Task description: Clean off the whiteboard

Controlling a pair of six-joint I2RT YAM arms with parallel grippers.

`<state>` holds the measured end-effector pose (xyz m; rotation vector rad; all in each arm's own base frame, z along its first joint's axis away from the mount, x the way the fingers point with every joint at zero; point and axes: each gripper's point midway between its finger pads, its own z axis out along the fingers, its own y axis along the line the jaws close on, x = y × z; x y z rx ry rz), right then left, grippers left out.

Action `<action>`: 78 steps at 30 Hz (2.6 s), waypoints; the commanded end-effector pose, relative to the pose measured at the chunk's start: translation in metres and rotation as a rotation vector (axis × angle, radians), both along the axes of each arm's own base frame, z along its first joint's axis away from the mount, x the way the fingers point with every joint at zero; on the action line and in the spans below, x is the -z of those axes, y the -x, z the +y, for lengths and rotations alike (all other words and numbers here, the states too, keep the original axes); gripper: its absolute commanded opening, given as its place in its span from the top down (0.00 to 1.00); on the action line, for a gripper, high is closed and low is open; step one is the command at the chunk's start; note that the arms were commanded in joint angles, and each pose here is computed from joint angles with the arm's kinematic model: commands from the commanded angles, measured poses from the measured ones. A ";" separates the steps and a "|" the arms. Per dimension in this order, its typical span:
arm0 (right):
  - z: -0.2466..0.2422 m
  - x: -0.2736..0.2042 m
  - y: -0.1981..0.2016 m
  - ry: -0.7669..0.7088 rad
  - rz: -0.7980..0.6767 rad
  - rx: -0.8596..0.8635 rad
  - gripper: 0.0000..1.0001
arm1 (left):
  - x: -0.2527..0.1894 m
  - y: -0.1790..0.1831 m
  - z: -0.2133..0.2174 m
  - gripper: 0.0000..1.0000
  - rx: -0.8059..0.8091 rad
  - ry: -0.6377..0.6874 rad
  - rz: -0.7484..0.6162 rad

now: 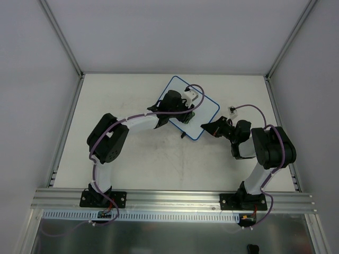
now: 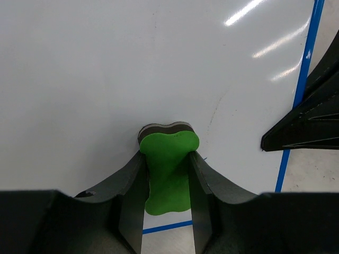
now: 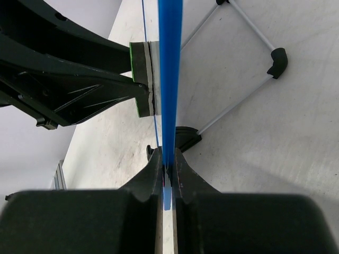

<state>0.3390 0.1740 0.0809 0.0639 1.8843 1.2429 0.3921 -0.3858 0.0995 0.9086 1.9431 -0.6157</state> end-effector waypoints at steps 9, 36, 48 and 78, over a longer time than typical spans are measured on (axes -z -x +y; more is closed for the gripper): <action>0.002 -0.055 -0.007 -0.006 -0.297 -0.017 1.00 | 0.052 -0.005 0.039 1.00 -0.188 -0.035 0.180; 0.001 -0.052 -0.007 -0.001 -0.292 -0.016 1.00 | 0.031 -0.033 0.078 1.00 -0.286 0.152 0.219; 0.001 -0.053 -0.008 -0.006 -0.293 -0.017 1.00 | 0.048 0.026 0.012 1.00 -0.061 -0.002 0.090; 0.001 -0.052 -0.007 -0.005 -0.286 -0.017 1.00 | 0.027 -0.042 0.072 1.00 -0.291 0.266 0.265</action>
